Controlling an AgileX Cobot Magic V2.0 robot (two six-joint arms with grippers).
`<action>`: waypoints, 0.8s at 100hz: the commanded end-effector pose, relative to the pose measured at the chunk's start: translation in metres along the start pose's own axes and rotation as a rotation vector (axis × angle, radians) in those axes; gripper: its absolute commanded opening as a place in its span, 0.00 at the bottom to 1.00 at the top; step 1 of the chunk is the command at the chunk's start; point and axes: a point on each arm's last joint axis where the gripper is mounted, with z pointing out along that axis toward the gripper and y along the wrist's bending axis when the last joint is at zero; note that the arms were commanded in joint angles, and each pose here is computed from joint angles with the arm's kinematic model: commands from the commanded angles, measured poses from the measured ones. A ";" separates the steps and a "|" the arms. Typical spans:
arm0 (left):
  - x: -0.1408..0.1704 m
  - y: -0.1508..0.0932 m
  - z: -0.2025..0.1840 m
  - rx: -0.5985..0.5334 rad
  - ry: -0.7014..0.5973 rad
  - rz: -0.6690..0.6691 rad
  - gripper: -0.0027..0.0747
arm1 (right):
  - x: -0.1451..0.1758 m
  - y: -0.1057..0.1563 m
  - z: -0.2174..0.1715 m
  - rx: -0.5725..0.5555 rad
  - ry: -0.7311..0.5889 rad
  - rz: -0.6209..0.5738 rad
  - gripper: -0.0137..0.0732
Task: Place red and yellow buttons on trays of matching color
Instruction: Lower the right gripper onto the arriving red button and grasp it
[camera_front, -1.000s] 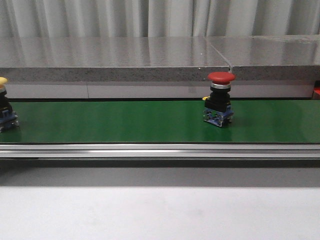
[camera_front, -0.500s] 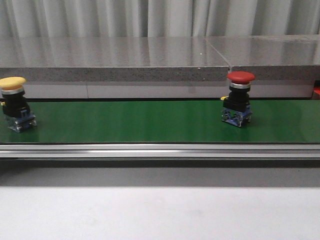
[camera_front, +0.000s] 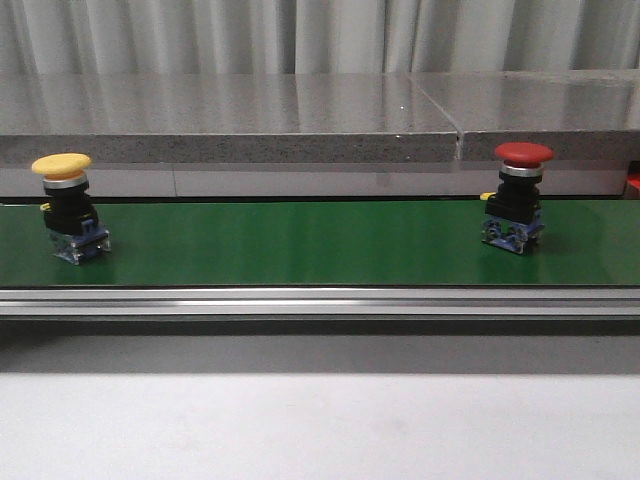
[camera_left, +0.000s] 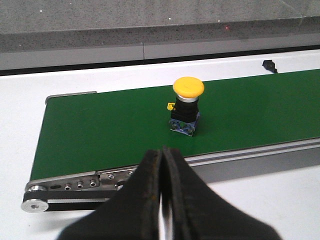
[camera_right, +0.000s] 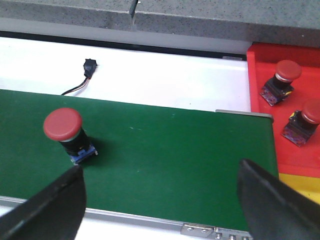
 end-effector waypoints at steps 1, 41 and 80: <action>-0.013 0.001 -0.003 -0.007 -0.086 -0.029 0.01 | -0.013 0.001 -0.005 -0.005 -0.085 0.020 0.89; -0.013 0.001 -0.003 -0.007 -0.086 -0.029 0.01 | -0.029 -0.001 0.048 -0.068 0.221 0.036 0.89; -0.013 0.001 -0.003 -0.007 -0.086 -0.029 0.01 | -0.028 0.015 0.118 -0.138 0.374 -0.014 0.89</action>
